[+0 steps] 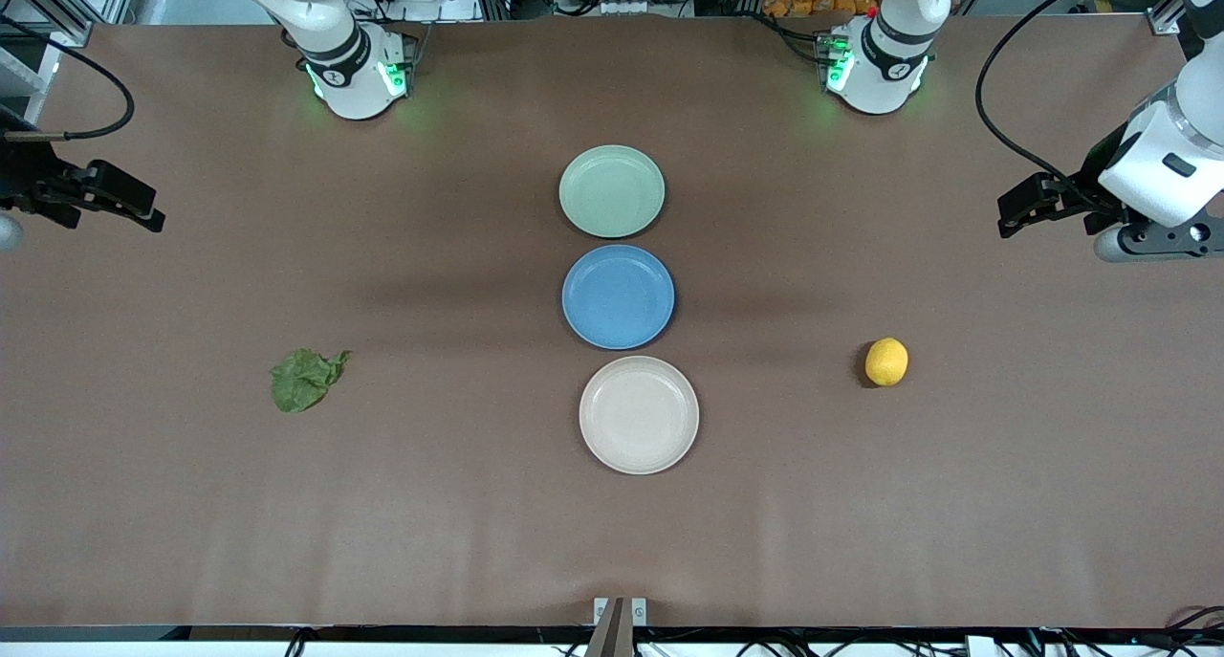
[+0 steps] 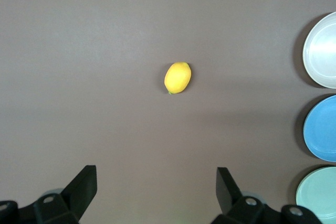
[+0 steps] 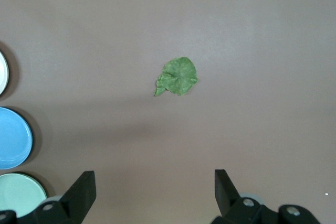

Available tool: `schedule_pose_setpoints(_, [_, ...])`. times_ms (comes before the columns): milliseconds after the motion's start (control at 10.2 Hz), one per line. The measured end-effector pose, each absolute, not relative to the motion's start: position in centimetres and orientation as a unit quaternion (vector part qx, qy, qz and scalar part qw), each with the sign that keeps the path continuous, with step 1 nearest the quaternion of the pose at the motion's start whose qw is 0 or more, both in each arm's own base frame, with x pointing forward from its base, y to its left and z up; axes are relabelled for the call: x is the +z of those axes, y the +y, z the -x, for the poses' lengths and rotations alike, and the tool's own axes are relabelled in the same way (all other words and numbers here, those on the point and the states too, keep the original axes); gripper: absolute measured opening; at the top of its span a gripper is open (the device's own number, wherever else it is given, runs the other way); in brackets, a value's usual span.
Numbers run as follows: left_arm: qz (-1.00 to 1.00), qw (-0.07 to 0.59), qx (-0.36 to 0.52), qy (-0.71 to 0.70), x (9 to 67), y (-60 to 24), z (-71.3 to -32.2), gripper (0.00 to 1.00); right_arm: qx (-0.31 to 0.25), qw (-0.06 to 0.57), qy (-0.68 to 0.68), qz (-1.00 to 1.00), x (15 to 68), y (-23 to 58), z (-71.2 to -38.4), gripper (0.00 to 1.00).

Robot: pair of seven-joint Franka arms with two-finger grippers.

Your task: Place lemon and lettuce in plates

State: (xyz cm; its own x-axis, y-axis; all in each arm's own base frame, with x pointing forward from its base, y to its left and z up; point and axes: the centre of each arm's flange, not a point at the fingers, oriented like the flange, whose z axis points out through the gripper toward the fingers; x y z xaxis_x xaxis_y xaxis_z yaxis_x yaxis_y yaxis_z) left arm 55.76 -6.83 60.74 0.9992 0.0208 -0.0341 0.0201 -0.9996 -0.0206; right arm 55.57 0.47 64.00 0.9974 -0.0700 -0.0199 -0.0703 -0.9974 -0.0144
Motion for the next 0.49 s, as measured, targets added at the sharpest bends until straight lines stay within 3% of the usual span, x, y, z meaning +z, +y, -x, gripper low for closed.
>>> schedule_pose_setpoints(489, [1.0,0.01,0.014,-0.012,60.77,-6.67,-55.86,1.0,0.009,0.008,0.037,0.999,64.3,0.25,-55.51,1.0])
